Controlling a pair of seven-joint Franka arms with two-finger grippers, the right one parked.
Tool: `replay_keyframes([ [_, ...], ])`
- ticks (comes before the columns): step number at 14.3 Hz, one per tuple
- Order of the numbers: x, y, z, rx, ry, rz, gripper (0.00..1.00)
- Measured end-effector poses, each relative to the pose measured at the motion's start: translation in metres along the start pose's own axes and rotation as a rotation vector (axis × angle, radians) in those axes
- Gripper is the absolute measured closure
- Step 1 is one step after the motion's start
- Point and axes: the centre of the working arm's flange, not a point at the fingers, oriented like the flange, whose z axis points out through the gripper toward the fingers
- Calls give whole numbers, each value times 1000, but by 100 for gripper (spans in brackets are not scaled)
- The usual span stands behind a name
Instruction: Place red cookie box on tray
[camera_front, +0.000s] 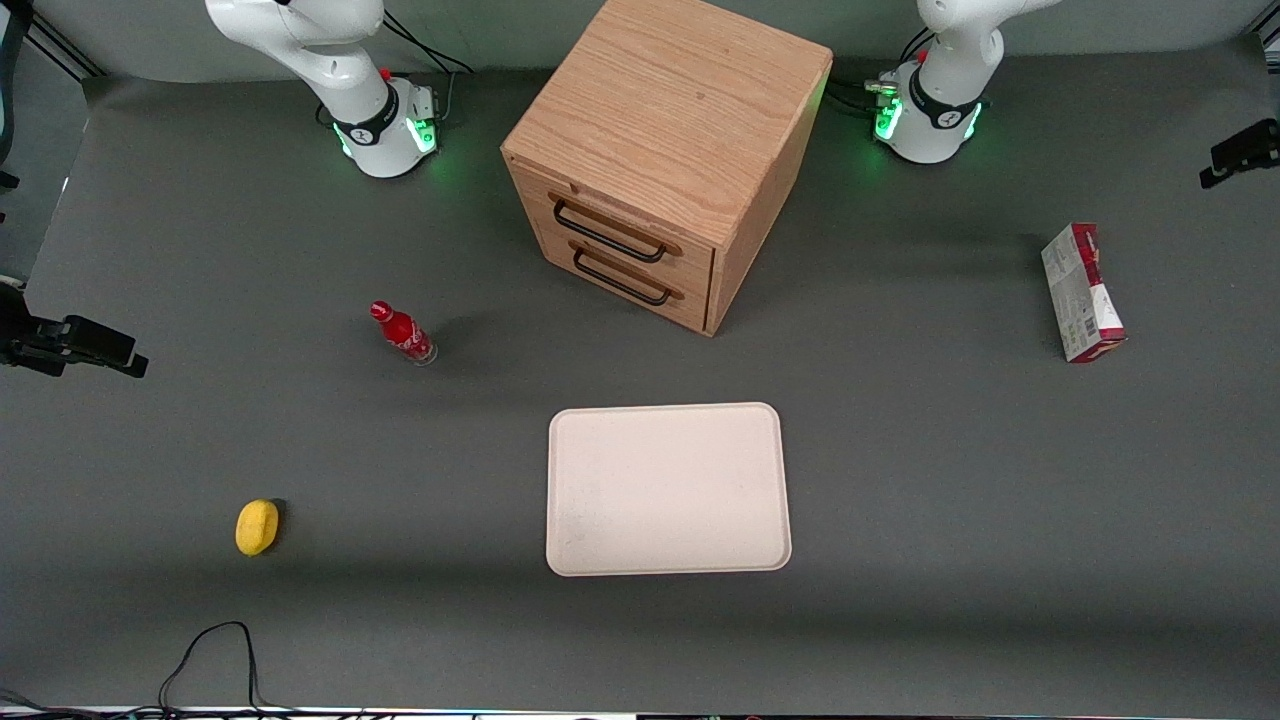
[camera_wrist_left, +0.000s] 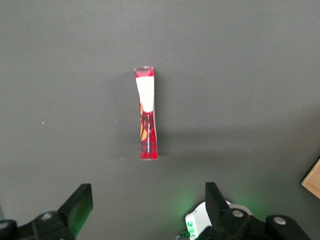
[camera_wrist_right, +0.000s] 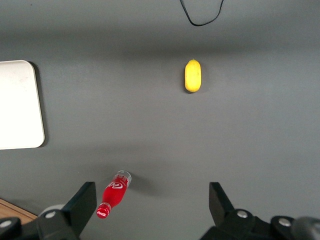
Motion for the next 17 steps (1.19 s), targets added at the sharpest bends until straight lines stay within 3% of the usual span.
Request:
replay_keyframes([
  [5, -2, -2, 60, 16, 43, -2, 0],
  [17, 22, -7, 261, 33, 89, 7, 0],
])
